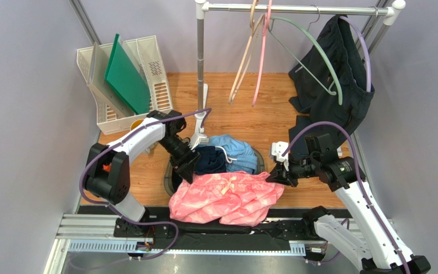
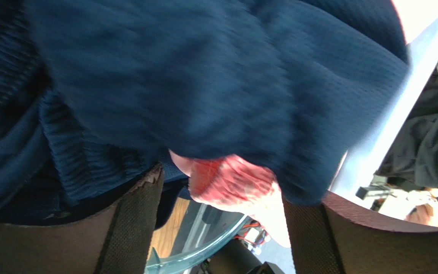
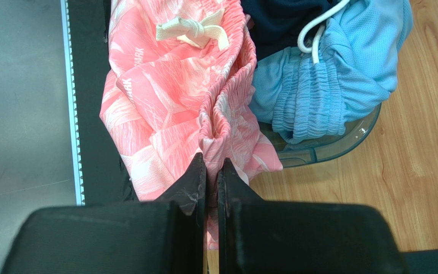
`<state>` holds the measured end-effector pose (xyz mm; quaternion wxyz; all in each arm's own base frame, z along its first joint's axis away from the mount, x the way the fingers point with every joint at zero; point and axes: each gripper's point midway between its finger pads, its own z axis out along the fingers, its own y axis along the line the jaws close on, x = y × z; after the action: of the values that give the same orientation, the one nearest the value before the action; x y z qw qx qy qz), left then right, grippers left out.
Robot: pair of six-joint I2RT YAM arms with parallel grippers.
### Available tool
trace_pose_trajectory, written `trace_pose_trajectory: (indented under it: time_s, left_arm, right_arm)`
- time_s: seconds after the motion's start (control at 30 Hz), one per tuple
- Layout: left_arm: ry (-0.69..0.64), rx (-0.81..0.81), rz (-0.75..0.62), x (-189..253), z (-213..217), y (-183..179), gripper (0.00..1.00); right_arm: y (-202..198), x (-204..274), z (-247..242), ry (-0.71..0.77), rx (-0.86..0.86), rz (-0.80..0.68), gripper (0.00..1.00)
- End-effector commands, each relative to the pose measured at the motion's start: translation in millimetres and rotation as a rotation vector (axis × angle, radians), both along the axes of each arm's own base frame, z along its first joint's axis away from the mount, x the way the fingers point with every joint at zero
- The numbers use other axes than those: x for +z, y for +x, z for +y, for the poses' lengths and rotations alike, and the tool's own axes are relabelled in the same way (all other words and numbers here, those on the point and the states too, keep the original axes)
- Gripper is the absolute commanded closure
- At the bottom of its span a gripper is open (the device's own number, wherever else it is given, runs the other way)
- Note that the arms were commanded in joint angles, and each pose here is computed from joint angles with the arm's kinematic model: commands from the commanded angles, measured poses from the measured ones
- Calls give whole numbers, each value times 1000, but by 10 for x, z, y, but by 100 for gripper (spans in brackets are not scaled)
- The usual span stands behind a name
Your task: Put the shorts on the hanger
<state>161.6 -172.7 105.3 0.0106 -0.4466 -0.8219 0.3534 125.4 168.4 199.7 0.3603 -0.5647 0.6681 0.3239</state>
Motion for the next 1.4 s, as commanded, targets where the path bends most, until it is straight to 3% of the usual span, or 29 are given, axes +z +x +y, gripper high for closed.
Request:
trace_pose_trajectory:
  time_s: [0.0, 0.07, 0.17, 0.2, 0.23, 0.3, 0.43, 0.6, 0.7, 0.73, 0.8, 0.83, 0.93, 1.07, 1.1, 1.27, 1.37]
  left_arm:
    - [-15, 16, 52, 77, -69, 27, 19]
    - [-70, 2, 86, 193, -120, -57, 26]
    - [-159, -22, 90, 395, -187, -141, 56]
    - [-187, -38, 60, 482, -188, -158, 79]
    - [-193, -43, 37, 553, -182, -162, 89]
    - [-209, -49, -41, 755, -137, -215, 100]
    - [-266, -45, -221, 1282, -108, -265, 100]
    - [-316, -12, -346, 1917, -86, -344, 100]
    - [-333, 53, -519, 2429, -95, -151, 100]
    - [-376, 77, -660, 2773, -114, -27, 100]
    - [-368, 166, -776, 3072, -89, 182, 100]
    - [-398, 204, -920, 3423, -54, 284, 100]
    - [-445, 266, -1087, 3905, -16, 420, 100]
    - [-422, 216, -1130, 3858, 14, 423, 100]
    - [-390, 203, -1076, 3645, -1, 454, 100]
    - [-337, 191, -1065, 3180, 38, 509, 100]
    - [-310, 263, -1123, 3378, 95, 654, 100]
  right_arm:
    - [-47, 89, 44, 35, 31, -19, 100]
    - [-44, 91, 46, 37, 29, -20, 100]
    - [-33, 133, 55, 42, 23, -22, 100]
    - [-23, 158, 46, 43, 6, -19, 100]
    - [-12, 214, 47, 49, -4, -27, 100]
    - [-6, 308, 43, 58, -25, -33, 100]
    - [30, 729, 71, 127, -98, -48, 100]
    - [208, 1572, 134, 245, -187, -128, 100]
    - [371, 2157, 169, 333, -238, -216, 100]
    - [420, 2323, 174, 356, -248, -251, 100]
    - [559, 2736, 188, 402, -266, -345, 100]
    - [606, 2860, 193, 414, -271, -371, 100]
    - [732, 3229, 247, 449, -260, -432, 100]
    - [783, 3322, 337, 460, -207, -444, 100]
    - [780, 3282, 337, 454, -202, -447, 100]
    - [878, 2380, 432, 337, -160, -322, 100]
    - [907, 2379, 412, 326, -188, -354, 100]
